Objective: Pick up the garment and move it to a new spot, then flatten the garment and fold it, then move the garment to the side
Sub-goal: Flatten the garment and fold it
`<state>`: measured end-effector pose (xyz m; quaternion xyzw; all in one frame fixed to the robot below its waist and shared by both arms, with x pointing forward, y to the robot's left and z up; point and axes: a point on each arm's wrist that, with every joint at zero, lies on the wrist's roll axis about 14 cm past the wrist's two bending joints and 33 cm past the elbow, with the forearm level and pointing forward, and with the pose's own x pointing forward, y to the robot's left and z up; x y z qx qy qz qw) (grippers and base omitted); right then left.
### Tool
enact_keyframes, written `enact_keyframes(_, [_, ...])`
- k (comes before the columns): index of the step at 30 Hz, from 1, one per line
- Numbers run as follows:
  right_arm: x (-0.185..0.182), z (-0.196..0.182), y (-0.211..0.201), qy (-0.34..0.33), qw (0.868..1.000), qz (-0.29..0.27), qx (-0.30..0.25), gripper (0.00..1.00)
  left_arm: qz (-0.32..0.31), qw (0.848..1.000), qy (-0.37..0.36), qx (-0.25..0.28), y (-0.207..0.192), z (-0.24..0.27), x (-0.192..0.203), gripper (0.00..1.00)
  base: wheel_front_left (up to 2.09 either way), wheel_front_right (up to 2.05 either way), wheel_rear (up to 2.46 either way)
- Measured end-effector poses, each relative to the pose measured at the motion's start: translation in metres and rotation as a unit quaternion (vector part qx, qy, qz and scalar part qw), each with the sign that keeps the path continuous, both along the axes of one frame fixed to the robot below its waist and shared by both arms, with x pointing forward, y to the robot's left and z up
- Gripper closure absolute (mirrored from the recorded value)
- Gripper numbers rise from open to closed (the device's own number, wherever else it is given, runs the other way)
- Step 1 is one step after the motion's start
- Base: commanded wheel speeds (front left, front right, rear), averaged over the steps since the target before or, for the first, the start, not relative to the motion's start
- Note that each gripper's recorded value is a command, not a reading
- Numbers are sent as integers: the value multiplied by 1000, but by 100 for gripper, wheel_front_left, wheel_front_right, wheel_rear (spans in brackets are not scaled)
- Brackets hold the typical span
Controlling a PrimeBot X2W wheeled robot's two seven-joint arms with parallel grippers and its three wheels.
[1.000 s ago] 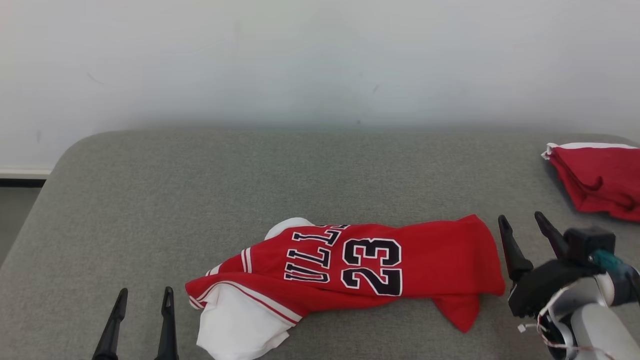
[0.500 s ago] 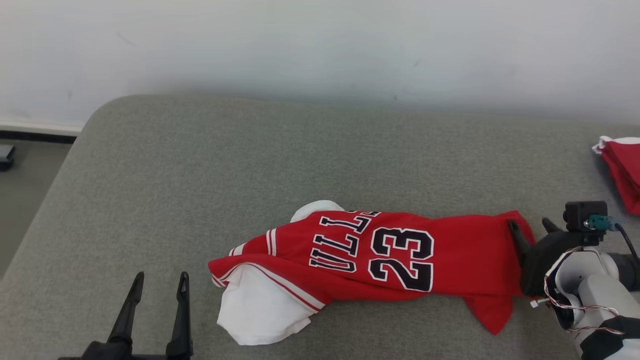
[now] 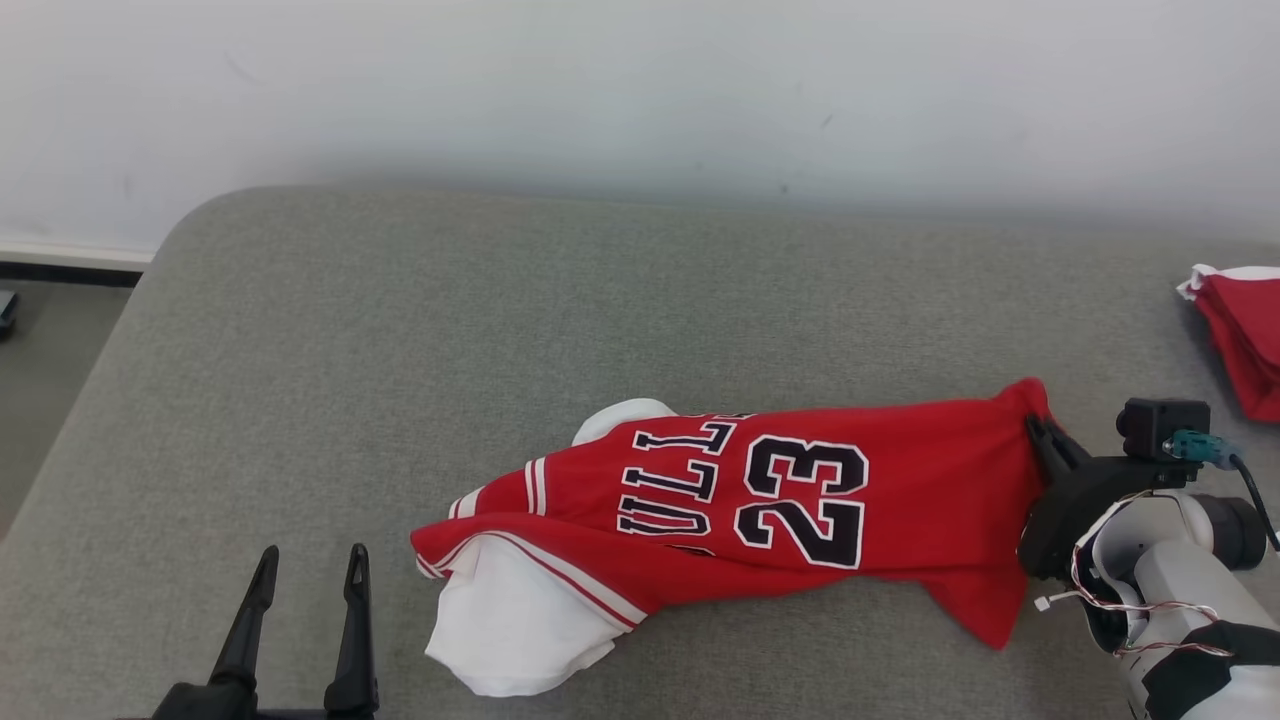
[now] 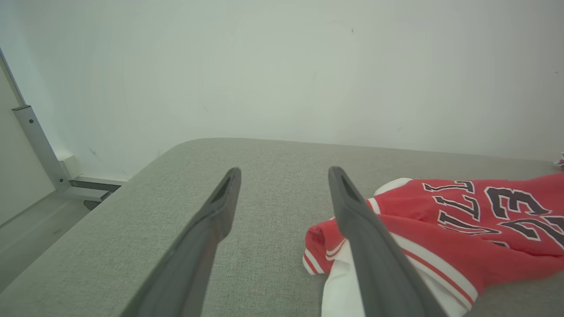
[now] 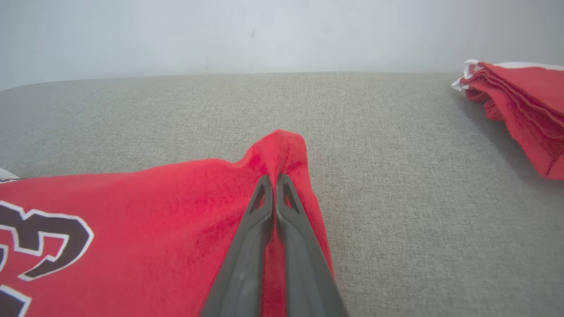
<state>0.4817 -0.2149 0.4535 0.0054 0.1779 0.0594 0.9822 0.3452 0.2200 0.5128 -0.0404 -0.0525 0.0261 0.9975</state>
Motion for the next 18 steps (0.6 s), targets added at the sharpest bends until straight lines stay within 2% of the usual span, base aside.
enact_keyframes(6, [-1, 41, -8, -91, 996, 1, 5, 100, -11, 1000, -4, -3, -8, 2, 0, 0, 0, 0, 0])
enact_keyframes(18, [-42, 83, -13, -180, 983, 3, 34, 100, -21, 1000, -5, -9, -16, 1, 0, 0, 0, 0, 0])
